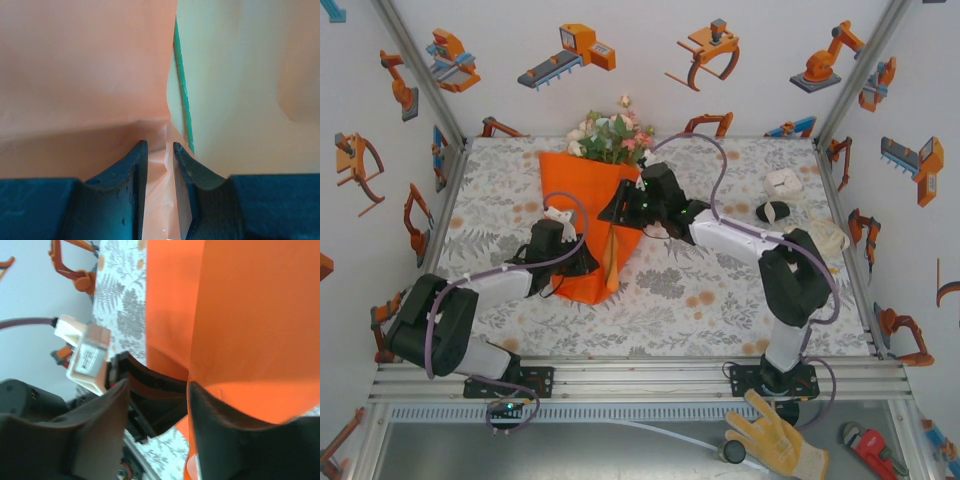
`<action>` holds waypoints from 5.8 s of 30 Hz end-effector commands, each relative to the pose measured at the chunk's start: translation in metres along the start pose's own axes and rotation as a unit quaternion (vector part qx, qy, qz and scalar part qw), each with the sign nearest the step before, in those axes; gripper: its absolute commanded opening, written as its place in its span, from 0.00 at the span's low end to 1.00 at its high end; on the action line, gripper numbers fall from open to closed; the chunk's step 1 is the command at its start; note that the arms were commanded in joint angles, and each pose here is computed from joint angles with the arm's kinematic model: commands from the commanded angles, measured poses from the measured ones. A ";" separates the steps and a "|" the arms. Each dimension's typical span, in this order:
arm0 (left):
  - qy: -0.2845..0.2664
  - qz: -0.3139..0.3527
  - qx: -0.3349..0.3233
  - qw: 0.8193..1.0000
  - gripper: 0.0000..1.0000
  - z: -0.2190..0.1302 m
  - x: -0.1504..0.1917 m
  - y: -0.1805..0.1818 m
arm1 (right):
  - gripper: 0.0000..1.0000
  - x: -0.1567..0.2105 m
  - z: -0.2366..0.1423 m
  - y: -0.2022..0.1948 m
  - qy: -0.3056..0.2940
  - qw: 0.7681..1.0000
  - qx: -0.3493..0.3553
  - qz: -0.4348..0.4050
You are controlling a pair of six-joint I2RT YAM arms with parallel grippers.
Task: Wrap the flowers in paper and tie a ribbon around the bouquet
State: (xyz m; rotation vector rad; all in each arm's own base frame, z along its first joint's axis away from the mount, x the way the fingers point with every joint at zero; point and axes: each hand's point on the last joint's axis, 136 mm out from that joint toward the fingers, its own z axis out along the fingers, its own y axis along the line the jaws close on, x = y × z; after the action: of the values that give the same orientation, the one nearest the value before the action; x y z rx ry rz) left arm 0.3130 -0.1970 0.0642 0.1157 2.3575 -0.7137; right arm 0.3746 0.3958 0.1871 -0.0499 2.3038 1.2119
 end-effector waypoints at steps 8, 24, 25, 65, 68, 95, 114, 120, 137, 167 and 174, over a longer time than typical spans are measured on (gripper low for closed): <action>0.016 -0.002 -0.015 1.000 0.31 0.003 0.018 0.012 | 0.46 -0.019 -0.019 0.037 -0.016 0.996 0.012 -0.083; 0.013 0.001 0.022 1.000 0.32 0.002 0.031 0.006 | 0.41 -0.006 0.117 -0.023 0.081 0.997 -0.012 -0.011; 0.012 0.000 0.021 1.000 0.32 0.001 0.030 0.007 | 0.40 -0.001 0.123 -0.031 0.087 0.996 -0.003 -0.007; -0.030 -0.216 -0.077 0.973 0.24 -0.051 0.040 0.092 | 0.46 0.007 0.157 0.060 0.063 0.993 -0.095 -0.040; -0.012 -0.218 -0.061 0.974 0.24 -0.048 0.046 0.086 | 0.45 0.003 0.185 0.057 0.051 0.992 -0.112 -0.029; 0.083 -0.229 -0.084 0.966 0.42 -0.057 0.108 0.065 | 0.35 -0.016 0.264 -0.086 -0.099 0.994 0.035 0.015; 0.076 -0.192 -0.123 0.971 0.36 -0.061 0.104 0.066 | 0.37 -0.028 0.090 0.018 -0.033 0.998 0.024 -0.038; 0.062 -0.164 -0.073 0.982 0.34 -0.062 0.094 0.049 | 0.37 0.063 0.054 0.010 0.085 0.995 0.025 -0.041; 0.033 -0.228 -0.124 0.965 0.38 -0.059 0.071 0.070 | 0.36 0.218 0.033 -0.081 0.224 0.963 0.144 0.033; -0.055 -0.338 -0.073 0.937 0.32 0.084 -0.140 0.190 | 0.37 0.223 0.031 -0.082 0.226 0.966 0.125 0.033; -0.072 -0.368 -0.057 0.925 0.32 0.116 -0.171 0.225 | 0.37 0.222 0.030 -0.079 0.230 0.965 0.121 0.035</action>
State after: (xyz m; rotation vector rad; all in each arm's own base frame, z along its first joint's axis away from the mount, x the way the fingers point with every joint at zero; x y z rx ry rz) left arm 0.5710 -0.0739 0.0430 -0.7430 2.2062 -0.9699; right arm 0.2386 0.4397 0.0371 -0.1760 2.7259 1.1520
